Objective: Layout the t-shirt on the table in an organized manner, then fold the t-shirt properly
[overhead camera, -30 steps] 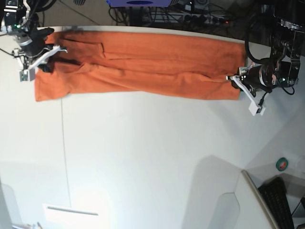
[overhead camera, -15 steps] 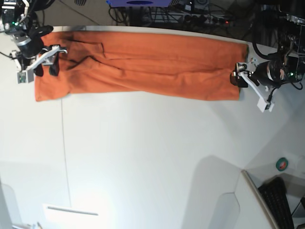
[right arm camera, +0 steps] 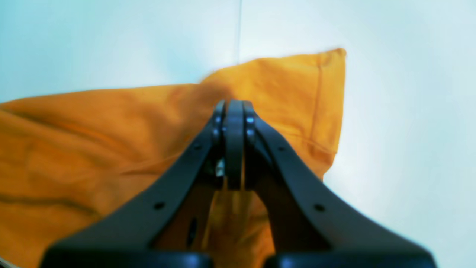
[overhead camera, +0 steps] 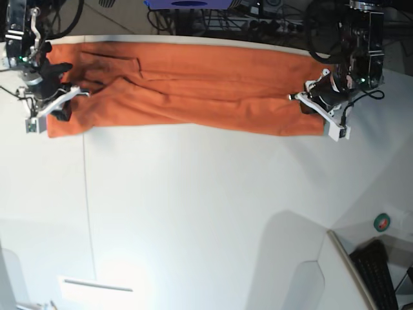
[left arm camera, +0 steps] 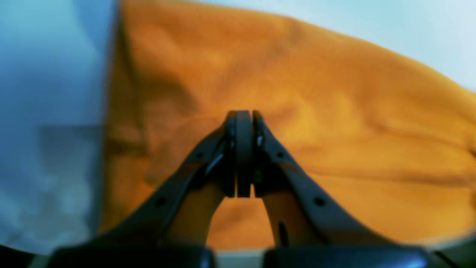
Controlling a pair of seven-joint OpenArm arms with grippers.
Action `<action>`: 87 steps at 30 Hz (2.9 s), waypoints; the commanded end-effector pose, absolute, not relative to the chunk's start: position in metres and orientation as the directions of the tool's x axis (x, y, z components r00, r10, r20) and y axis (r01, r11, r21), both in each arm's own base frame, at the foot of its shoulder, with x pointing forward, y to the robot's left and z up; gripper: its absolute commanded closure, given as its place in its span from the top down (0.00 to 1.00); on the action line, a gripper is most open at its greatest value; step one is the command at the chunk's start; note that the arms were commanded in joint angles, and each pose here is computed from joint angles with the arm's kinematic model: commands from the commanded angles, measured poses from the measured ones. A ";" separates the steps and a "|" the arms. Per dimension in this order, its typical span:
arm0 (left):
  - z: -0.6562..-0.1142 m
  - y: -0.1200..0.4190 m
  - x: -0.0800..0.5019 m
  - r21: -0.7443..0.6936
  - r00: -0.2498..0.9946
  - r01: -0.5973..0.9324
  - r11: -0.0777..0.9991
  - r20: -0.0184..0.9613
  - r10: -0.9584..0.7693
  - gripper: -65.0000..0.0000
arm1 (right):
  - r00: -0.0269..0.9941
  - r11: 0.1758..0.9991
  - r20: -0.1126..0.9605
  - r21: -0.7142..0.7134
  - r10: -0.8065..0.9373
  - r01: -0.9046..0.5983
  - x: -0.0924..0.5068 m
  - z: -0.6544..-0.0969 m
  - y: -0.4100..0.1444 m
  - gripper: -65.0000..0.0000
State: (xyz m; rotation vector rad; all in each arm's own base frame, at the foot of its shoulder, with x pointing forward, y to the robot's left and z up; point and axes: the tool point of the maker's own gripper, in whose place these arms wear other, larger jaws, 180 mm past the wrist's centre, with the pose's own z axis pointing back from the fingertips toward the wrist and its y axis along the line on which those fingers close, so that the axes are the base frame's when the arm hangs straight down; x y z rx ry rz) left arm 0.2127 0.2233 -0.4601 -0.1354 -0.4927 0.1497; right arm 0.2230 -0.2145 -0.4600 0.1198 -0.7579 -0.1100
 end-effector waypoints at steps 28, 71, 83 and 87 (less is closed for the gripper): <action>-0.465 0.214 0.250 -0.060 0.866 -0.056 0.997 0.493 0.079 0.00 | 0.760 0.964 0.594 0.184 -0.263 0.190 0.273 -0.512 -0.252 0.00; -0.508 0.261 0.220 -0.330 0.857 -0.228 0.916 0.379 0.350 0.00 | 0.597 0.993 0.797 0.117 -0.088 -0.009 0.254 -0.404 -0.211 0.00; -0.422 0.303 0.262 -0.164 0.723 -0.136 0.977 0.658 0.211 0.00 | 0.607 0.993 0.790 0.117 -0.088 -0.008 0.249 -0.407 -0.211 0.00; -0.374 0.272 0.269 -0.137 0.647 -0.089 0.987 0.746 0.161 0.00 | 0.607 0.993 0.790 0.119 -0.090 -0.008 0.249 -0.407 -0.211 0.00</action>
